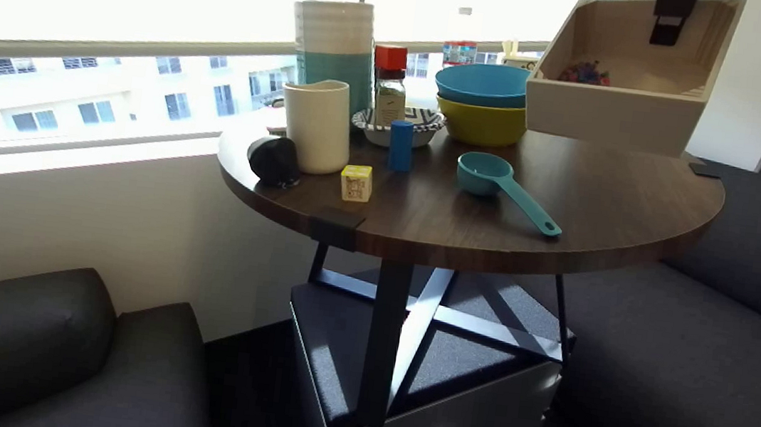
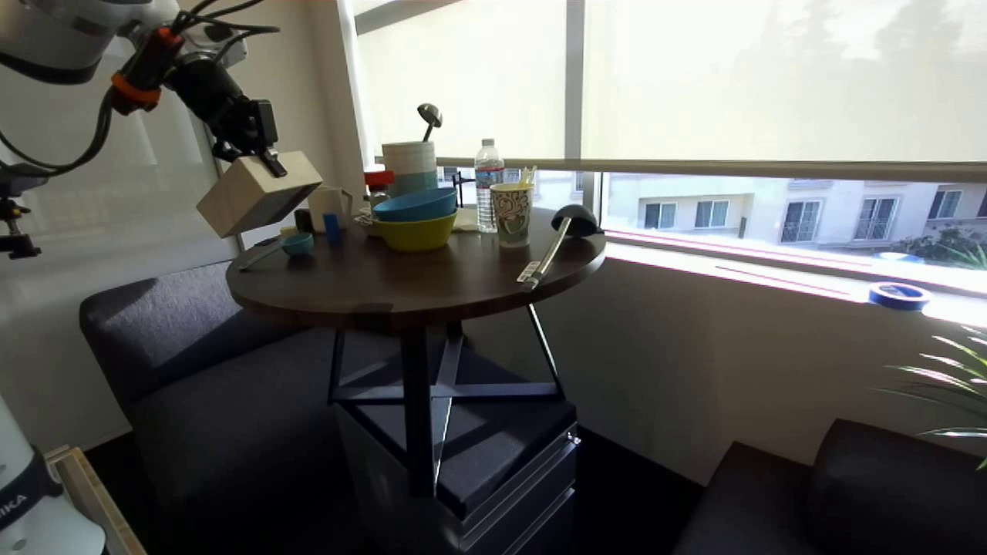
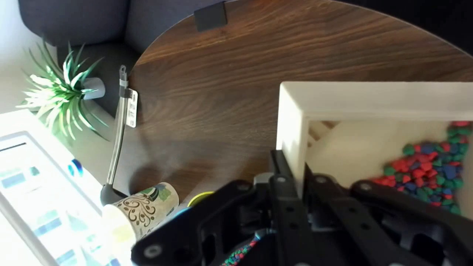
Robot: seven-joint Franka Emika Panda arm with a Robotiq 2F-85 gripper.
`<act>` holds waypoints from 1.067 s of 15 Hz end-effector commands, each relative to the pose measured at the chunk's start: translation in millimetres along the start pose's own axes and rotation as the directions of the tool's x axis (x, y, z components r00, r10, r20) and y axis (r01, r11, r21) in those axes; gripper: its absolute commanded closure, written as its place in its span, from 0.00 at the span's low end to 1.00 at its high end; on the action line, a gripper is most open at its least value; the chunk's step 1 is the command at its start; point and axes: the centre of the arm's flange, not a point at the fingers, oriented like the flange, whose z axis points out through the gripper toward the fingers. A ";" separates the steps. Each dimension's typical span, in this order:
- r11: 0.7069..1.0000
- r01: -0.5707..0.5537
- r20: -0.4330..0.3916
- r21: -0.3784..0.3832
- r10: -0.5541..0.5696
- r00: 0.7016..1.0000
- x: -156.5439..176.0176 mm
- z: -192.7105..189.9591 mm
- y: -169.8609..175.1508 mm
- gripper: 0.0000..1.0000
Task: Pour some content from the wooden box into the blue scoop on the table
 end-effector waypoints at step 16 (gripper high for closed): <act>0.947 0.249 0.031 -0.204 -0.248 0.968 49.2 -18.4 -42.9 0.99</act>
